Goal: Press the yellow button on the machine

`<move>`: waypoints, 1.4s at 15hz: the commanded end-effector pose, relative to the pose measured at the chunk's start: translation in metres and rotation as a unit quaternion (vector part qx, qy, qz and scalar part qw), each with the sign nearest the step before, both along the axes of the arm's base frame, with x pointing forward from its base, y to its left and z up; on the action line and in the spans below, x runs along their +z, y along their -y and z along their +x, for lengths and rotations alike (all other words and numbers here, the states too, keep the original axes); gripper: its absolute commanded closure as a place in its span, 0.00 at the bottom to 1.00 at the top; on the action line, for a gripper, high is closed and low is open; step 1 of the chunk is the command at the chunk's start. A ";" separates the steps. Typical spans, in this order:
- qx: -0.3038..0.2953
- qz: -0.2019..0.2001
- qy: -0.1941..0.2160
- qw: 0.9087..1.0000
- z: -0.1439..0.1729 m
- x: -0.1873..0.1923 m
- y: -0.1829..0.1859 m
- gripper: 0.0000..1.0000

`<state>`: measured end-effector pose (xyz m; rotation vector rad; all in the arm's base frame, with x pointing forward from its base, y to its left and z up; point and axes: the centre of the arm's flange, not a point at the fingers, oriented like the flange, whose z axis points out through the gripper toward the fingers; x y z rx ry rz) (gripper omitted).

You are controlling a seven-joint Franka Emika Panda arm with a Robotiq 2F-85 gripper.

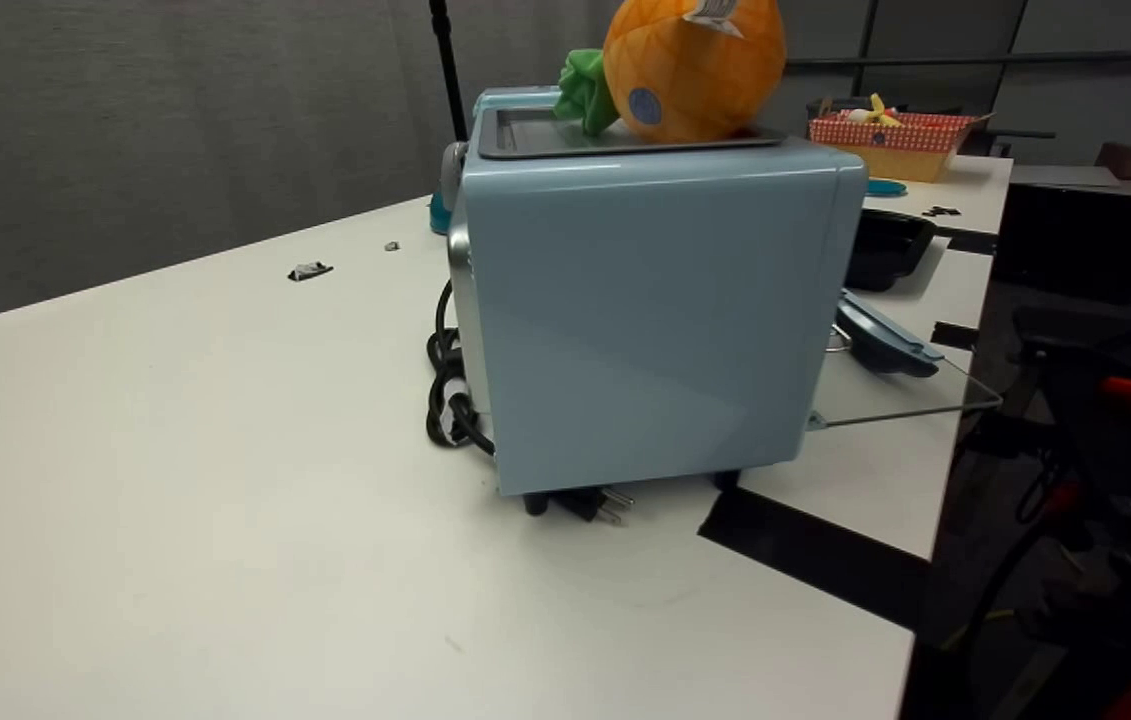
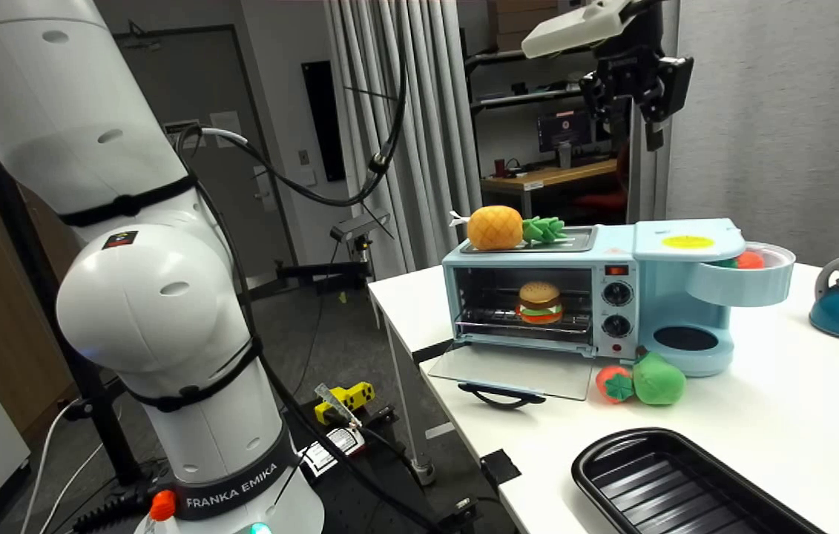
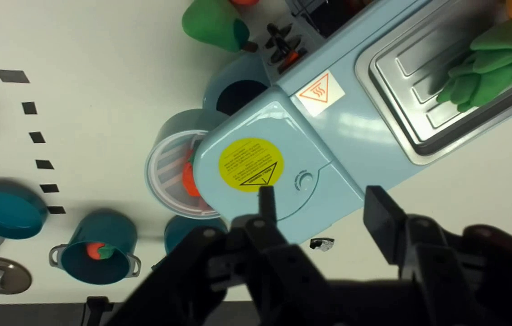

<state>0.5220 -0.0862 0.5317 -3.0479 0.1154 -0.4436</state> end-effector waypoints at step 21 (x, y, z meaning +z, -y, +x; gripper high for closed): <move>0.017 0.002 0.015 1.000 -0.057 0.004 0.004 0.00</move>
